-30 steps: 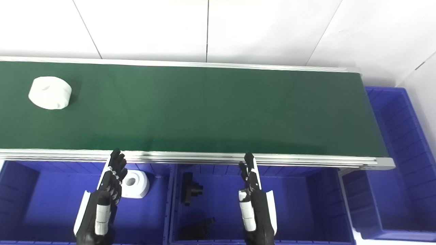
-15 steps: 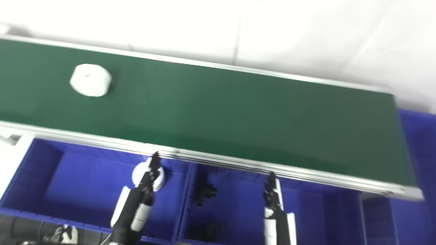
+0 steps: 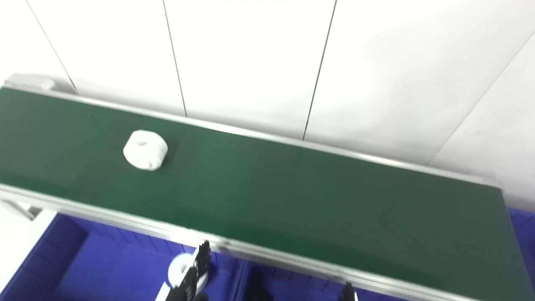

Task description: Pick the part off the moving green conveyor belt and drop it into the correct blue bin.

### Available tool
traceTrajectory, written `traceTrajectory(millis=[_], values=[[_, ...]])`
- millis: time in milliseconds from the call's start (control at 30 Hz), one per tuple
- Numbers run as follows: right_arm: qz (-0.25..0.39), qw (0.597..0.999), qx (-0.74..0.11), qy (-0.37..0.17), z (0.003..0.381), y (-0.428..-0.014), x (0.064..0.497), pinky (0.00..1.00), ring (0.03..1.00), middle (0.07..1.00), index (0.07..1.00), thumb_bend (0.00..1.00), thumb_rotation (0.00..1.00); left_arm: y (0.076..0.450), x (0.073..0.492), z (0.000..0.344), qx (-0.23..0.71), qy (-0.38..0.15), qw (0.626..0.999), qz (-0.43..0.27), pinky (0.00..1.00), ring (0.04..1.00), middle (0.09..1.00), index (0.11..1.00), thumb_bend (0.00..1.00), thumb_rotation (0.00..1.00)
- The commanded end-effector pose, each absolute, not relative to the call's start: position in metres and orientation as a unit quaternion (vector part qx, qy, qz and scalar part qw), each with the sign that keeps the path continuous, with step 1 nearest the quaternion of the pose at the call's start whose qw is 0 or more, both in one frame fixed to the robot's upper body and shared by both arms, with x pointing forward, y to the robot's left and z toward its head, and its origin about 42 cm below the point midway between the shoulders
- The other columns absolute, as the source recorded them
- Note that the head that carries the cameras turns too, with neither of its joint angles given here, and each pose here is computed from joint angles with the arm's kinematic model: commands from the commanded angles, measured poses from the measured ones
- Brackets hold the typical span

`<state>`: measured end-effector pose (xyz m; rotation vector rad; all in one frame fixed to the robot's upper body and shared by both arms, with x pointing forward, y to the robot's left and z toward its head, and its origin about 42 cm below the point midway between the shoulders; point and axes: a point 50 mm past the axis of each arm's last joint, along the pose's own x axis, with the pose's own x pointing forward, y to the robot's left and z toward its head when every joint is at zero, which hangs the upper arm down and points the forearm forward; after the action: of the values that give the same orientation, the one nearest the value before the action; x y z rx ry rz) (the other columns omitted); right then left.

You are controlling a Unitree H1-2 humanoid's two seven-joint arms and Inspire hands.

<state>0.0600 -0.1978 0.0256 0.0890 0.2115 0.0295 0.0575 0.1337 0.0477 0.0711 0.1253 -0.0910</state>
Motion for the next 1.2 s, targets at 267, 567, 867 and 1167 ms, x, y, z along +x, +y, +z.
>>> traceTrajectory(millis=[267, 567, 867, 1167], values=[[0.021, 0.996, 0.042, 0.070, 0.023, -0.199, 0.063, 1.00, 1.000, 1.000, 1.000, 0.73, 1.00, 0.110, 0.064, 0.047, 0.005, 0.047, 0.998, -0.044, 1.00, 0.993, 1.000, 1.000, 0.58, 0.95], [0.023, 0.996, 0.048, 0.068, 0.021, -0.196, 0.063, 1.00, 1.000, 1.000, 1.000, 0.74, 1.00, 0.116, 0.063, 0.048, 0.015, 0.035, 0.998, -0.044, 0.97, 0.975, 0.991, 0.996, 0.57, 0.93], [0.021, 0.997, 0.039, 0.066, 0.034, -0.189, 0.059, 1.00, 1.000, 1.000, 1.000, 0.71, 1.00, 0.134, 0.086, 0.114, 0.056, -0.121, 0.991, -0.026, 0.72, 0.860, 0.896, 0.928, 0.90, 0.53], [0.026, 0.997, 0.042, 0.061, 0.040, -0.182, 0.062, 1.00, 1.000, 1.000, 1.000, 0.72, 1.00, 0.192, 0.196, 0.195, 0.301, -0.295, 0.902, -0.098, 0.73, 0.864, 0.892, 0.806, 1.00, 0.34]])
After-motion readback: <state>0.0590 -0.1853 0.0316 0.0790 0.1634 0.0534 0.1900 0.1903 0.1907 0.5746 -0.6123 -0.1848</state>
